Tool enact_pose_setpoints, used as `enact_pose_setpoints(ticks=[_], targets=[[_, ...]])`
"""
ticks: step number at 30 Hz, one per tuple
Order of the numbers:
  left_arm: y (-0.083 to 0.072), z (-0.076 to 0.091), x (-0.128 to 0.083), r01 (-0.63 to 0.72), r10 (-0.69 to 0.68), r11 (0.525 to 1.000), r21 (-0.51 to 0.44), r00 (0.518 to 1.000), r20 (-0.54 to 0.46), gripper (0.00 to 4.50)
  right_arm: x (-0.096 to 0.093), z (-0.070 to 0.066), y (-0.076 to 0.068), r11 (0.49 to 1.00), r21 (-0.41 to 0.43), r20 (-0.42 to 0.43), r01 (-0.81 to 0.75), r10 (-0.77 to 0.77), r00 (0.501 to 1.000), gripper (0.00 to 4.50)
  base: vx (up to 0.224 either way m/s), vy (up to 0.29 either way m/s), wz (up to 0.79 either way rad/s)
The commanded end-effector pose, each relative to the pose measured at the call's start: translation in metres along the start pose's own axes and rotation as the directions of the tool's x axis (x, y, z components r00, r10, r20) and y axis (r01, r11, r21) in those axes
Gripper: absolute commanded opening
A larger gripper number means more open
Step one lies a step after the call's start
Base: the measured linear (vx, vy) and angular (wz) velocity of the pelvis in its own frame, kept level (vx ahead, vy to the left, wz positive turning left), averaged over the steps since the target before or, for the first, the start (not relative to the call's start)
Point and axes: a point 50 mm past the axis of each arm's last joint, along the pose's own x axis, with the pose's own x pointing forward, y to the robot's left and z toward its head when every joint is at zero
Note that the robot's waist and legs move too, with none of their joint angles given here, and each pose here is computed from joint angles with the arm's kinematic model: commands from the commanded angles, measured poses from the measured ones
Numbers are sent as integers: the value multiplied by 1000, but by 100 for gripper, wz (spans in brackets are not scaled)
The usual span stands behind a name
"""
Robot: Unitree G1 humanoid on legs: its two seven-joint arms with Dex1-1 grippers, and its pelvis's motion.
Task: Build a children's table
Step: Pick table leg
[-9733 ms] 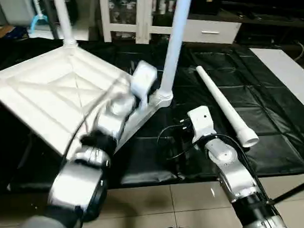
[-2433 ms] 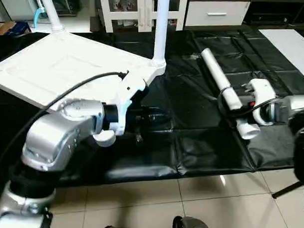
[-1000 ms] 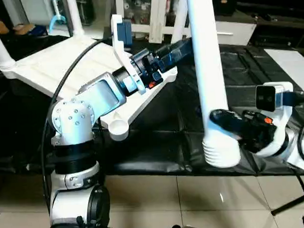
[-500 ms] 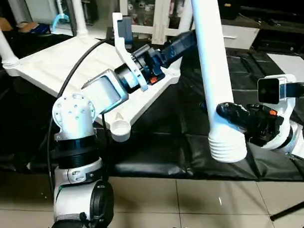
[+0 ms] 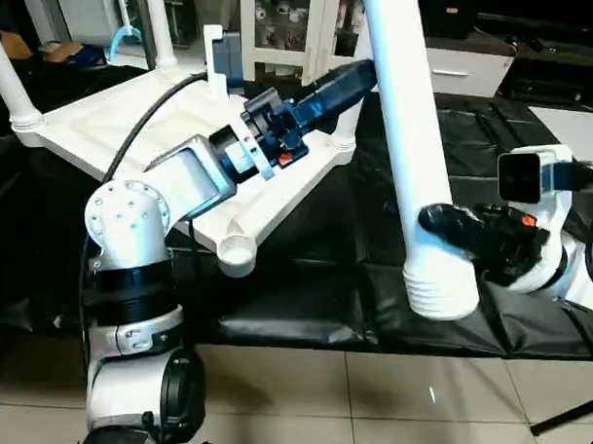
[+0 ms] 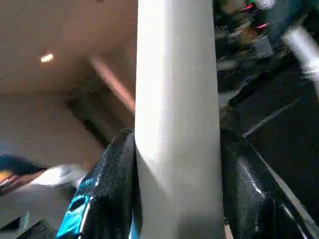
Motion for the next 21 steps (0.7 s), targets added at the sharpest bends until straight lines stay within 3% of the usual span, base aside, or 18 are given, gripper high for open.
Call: enact_pose_setpoints(ticks=[1,6,10,14,18,21], targets=[[-8,0,8,58,-56,997,42,997,-45,450,-2,4,1,999,-20,-1,39,-39,999,186,0,0,0],[-13,6,7,132,-132,991,-19,991,18,450,-3,-3,-2,998,-10,-42,69,-70,997,186,0,0,0],[-22,8,12,194,-194,980,-50,981,20,450,-4,-22,-8,991,-12,-176,130,-130,976,186,0,0,0],[-21,-3,17,191,-193,981,-41,981,-36,450,-5,-35,-12,985,-29,-280,171,-172,944,186,0,0,0],[-16,-10,16,143,-145,989,-26,986,-77,450,-5,-35,-15,982,-43,-289,184,-188,939,186,0,0,0],[-12,-6,16,119,-122,991,-52,992,-46,415,-6,-32,-17,979,-63,-271,193,-203,941,186,0,0,0]])
